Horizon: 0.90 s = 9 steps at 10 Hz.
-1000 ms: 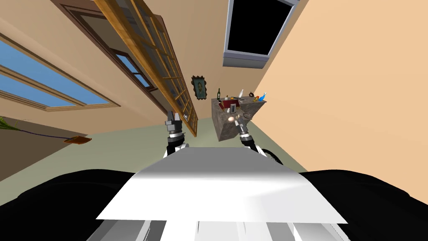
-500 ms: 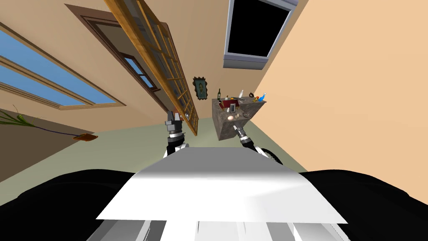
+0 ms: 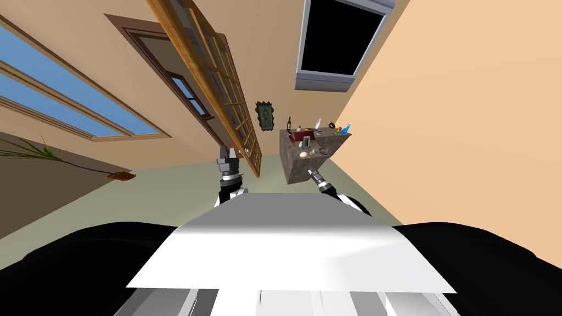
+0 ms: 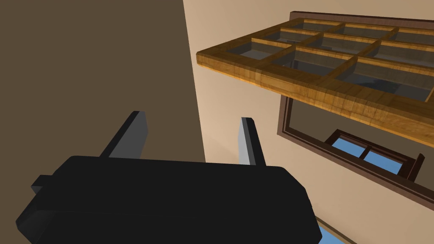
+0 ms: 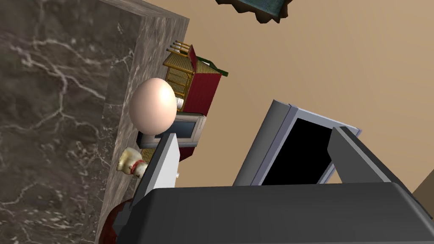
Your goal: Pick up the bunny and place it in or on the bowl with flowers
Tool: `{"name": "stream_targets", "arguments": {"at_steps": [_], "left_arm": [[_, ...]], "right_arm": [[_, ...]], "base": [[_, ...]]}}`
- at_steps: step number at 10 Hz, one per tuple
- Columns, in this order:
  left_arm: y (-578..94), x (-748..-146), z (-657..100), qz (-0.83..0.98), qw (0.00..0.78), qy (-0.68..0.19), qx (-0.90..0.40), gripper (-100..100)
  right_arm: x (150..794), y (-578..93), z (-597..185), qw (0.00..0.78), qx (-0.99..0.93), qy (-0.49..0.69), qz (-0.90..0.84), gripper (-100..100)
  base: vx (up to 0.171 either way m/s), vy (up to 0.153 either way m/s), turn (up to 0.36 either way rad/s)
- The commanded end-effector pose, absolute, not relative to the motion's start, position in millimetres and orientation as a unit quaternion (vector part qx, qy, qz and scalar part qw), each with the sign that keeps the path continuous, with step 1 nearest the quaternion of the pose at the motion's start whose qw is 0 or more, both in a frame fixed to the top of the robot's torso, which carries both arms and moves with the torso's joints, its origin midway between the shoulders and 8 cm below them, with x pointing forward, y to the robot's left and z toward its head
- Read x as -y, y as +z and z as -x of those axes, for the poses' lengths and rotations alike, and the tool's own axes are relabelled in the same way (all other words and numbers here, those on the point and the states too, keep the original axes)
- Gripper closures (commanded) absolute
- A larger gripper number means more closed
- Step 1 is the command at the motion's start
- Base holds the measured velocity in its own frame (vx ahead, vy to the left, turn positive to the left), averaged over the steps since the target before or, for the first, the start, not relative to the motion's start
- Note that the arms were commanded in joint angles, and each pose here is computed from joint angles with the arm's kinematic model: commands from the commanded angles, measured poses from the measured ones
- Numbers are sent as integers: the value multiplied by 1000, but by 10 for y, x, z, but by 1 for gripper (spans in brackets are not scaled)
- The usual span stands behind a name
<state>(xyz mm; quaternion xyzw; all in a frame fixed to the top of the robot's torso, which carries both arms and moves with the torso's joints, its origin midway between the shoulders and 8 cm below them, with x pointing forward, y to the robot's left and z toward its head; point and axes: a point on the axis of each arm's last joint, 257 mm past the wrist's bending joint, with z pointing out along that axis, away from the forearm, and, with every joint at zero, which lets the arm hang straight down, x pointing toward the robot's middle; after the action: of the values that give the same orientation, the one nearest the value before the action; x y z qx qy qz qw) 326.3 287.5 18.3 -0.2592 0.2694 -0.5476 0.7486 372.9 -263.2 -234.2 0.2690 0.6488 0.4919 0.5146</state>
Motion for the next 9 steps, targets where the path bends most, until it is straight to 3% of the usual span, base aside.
{"name": "stream_targets", "arguments": {"at_steps": [1, 9], "left_arm": [[183, -2875, -3263, 259, 749, -548, -269, 0], [183, -2875, -3263, 259, 749, -548, -269, 0]], "right_arm": [[2790, -2612, -3646, 502, -681, 463, -264, -100], [3556, -3337, -3314, 458, -792, 342, -215, -100]], "base": [[8, -6, 53], [29, -1, 57]]}}
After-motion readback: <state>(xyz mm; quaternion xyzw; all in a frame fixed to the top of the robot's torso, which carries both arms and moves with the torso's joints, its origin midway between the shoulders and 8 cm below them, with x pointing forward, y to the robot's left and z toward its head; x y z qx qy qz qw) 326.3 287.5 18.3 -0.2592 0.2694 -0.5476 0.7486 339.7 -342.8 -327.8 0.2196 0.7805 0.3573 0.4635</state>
